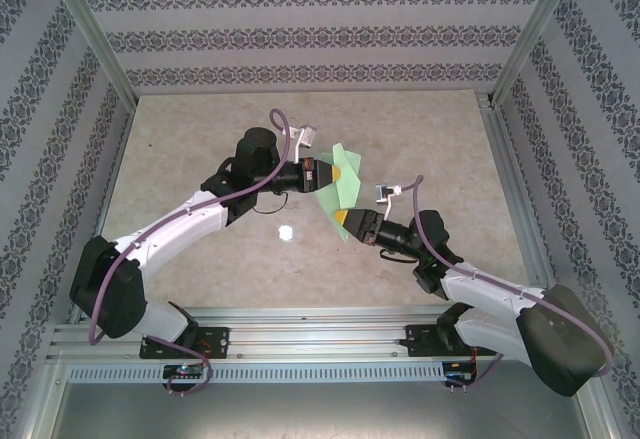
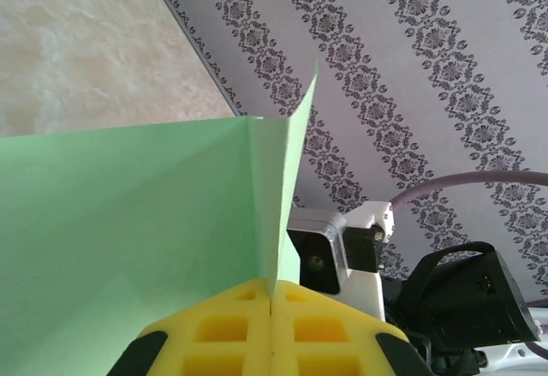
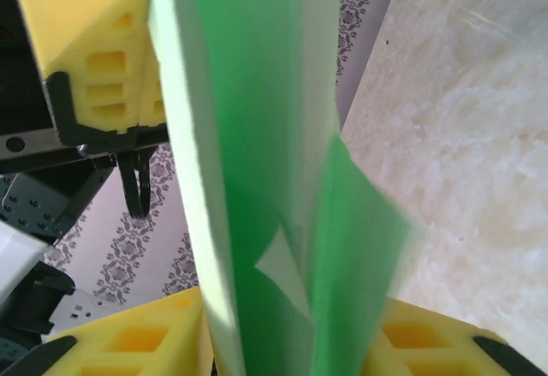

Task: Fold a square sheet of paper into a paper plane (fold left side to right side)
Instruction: Turn over the paper at the center of the table.

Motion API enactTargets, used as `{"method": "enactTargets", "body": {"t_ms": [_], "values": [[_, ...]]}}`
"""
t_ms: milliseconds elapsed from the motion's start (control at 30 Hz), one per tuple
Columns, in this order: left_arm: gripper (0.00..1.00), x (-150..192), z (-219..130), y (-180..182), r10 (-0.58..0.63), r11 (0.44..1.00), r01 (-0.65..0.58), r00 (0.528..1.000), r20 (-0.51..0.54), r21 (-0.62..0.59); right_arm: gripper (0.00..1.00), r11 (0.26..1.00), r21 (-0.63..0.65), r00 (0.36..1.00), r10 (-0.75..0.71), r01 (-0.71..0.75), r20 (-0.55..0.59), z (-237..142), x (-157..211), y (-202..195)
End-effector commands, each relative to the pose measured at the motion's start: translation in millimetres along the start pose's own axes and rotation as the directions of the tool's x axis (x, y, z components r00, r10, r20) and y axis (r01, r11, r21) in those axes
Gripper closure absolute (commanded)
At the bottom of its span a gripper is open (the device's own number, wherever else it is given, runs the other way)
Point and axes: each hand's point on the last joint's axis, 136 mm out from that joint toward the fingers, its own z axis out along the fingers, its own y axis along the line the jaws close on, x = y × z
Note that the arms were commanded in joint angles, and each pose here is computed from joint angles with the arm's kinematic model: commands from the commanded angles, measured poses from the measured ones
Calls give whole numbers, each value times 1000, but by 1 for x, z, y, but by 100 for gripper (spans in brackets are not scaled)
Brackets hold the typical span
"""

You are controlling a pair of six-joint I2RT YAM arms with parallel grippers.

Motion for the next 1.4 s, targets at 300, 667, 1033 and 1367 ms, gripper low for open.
{"method": "enactTargets", "body": {"t_ms": [300,667,1033,1367], "values": [[61,-20,-30,-9,36,999,-35,996,78,-16,91,982,157,995,-102,104,-20,-15,1,-7],[28,-19,-171,49,155,816,16,957,244,-579,97,437,783,896,-250,442,-366,-72,-2,-70],[18,29,-265,106,184,478,227,919,350,-848,94,-371,571,605,-32,732,-796,-50,-6,-98],[14,40,-269,123,150,433,241,931,333,-869,72,-325,445,500,109,835,-859,6,45,-152]]}}
